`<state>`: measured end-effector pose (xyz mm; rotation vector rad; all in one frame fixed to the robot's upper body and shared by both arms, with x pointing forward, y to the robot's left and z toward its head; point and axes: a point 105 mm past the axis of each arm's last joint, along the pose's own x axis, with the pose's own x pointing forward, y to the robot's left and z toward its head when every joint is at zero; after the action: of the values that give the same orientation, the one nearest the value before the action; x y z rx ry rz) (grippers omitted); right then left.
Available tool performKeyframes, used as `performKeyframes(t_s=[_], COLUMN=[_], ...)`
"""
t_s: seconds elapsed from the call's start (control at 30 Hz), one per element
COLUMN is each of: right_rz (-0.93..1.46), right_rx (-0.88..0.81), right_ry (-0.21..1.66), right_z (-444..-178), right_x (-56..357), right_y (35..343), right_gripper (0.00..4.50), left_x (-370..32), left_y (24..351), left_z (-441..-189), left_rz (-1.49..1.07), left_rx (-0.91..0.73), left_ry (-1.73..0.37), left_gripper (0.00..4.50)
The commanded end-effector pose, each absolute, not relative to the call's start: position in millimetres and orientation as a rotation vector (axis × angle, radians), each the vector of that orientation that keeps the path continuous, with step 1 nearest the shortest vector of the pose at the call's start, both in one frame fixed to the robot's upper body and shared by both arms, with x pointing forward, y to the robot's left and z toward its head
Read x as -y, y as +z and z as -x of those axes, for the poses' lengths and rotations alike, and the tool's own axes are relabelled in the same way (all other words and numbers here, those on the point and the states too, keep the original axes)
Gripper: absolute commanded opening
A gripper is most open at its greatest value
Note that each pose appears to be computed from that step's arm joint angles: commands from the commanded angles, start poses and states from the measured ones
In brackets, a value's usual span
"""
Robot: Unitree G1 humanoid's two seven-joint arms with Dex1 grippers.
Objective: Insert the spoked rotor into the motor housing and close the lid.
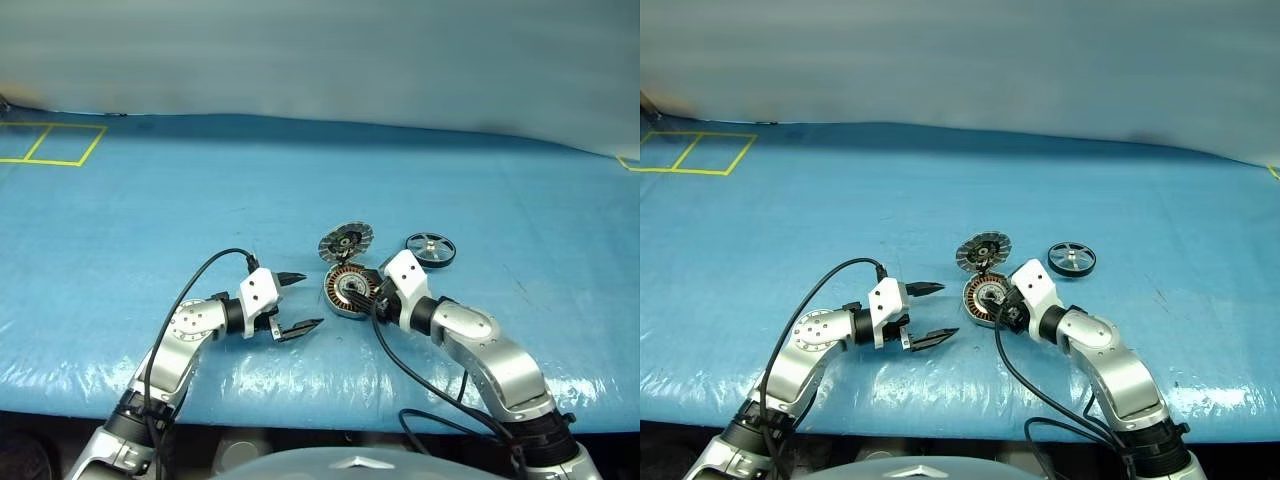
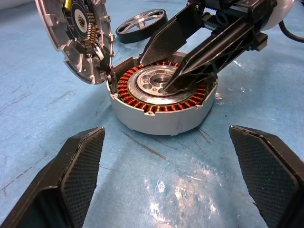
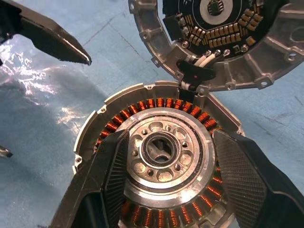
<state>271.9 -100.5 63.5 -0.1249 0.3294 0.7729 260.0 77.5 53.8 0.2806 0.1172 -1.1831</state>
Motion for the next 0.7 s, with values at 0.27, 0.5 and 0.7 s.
performKeyframes(t_s=[0.27, 0.5, 0.7], right_rz=[0.097, 0.123, 0.171], right_rx=[-0.204, -0.264, -0.318], right_ry=[0.762, 0.798, 0.820], right_z=[-276.8, -272.6, -269.2], right_x=[99.8, 92.7, 88.5], right_y=[87.9, 75.5, 61.8], right_gripper=[1.71, 0.02, 0.02], left_x=[-76.3, -75.1, -73.8], left_y=[57.4, 57.5, 57.3], left_z=[-261.4, -261.2, -260.5], left_rz=[-0.291, -0.286, -0.287], left_rx=[-0.088, -0.088, -0.089], left_ry=[-1.193, -1.193, -1.194], left_gripper=[4.50, 4.50, 4.50])
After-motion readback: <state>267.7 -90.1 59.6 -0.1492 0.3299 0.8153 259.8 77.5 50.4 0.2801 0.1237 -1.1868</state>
